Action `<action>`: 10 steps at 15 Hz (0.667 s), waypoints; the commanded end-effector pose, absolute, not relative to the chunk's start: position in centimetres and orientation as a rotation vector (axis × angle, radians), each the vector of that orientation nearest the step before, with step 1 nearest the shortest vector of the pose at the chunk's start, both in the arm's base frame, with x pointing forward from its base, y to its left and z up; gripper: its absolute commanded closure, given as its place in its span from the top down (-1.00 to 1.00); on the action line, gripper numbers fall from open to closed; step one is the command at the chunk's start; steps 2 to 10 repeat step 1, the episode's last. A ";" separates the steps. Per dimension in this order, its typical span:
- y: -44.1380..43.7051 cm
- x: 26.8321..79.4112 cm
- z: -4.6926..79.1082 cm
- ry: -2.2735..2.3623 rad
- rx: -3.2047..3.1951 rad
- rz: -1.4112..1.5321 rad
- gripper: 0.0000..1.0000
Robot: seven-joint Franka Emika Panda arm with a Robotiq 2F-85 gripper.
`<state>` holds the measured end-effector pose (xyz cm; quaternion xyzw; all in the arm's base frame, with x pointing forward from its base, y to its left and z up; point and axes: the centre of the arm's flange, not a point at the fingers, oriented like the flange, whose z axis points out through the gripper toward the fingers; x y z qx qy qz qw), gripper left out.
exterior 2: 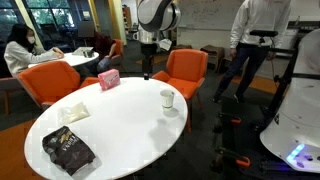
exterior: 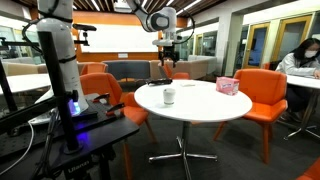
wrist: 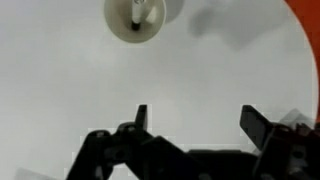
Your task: Place the marker inside the white cup
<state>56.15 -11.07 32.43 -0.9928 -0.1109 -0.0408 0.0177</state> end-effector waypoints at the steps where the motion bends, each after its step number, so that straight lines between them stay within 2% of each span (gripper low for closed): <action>1: -11.2 56.4 32.7 -0.059 -3.163 -0.038 1.00; 10: -11.2 56.4 32.7 -0.059 -3.163 -0.038 1.00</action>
